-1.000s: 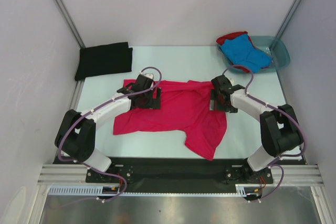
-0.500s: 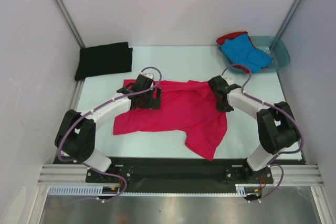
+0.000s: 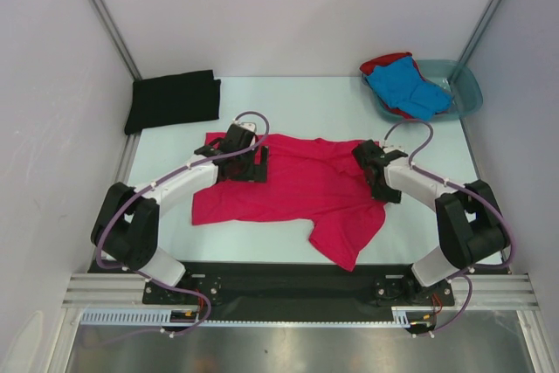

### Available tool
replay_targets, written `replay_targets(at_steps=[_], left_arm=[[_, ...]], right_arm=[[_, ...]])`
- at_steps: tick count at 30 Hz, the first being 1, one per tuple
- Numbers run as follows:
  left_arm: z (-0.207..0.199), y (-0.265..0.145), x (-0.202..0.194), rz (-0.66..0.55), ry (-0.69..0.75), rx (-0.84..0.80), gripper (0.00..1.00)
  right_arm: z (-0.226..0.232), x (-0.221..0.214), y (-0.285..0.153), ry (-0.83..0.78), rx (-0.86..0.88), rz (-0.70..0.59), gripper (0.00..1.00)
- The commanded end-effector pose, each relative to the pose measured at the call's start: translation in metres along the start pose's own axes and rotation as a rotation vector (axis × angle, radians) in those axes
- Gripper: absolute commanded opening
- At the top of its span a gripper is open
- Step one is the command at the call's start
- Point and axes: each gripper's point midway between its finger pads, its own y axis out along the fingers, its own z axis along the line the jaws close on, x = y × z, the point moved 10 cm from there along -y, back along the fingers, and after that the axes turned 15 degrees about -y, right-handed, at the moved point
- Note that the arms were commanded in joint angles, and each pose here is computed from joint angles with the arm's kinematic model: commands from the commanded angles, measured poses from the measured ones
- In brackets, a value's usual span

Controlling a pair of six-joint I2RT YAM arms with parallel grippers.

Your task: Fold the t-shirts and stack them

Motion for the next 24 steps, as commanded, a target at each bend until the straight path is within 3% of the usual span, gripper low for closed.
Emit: replay_targets(at_steps=[1,2,5,8,13,24], left_arm=[[-0.002,-0.004,0.0,-0.017,0.027,-0.016,1.0],[-0.003,-0.004,0.001,-0.018,0.026,-0.017,1.0],[-0.004,-0.002,0.006,-0.021,0.031,-0.008,1.0],[-0.008,-0.004,0.013,-0.042,0.03,-0.008,1.0],[-0.021,-0.004,0.027,-0.063,0.029,-0.053,1.0],[-0.05,0.013,0.043,0.001,0.02,-0.184,1.0]], right_arm=[[-0.014,0.005,-0.011,0.079,-0.076,-0.047,0.52],[-0.016,0.01,-0.018,0.106,-0.063,-0.081,0.66],[-0.027,0.031,-0.04,0.193,-0.025,-0.202,0.78],[-0.042,0.055,-0.052,0.295,0.058,-0.316,0.8],[-0.052,0.092,-0.054,0.375,0.373,-0.462,0.8],[-0.041,0.154,0.007,0.313,0.673,-0.398,0.81]])
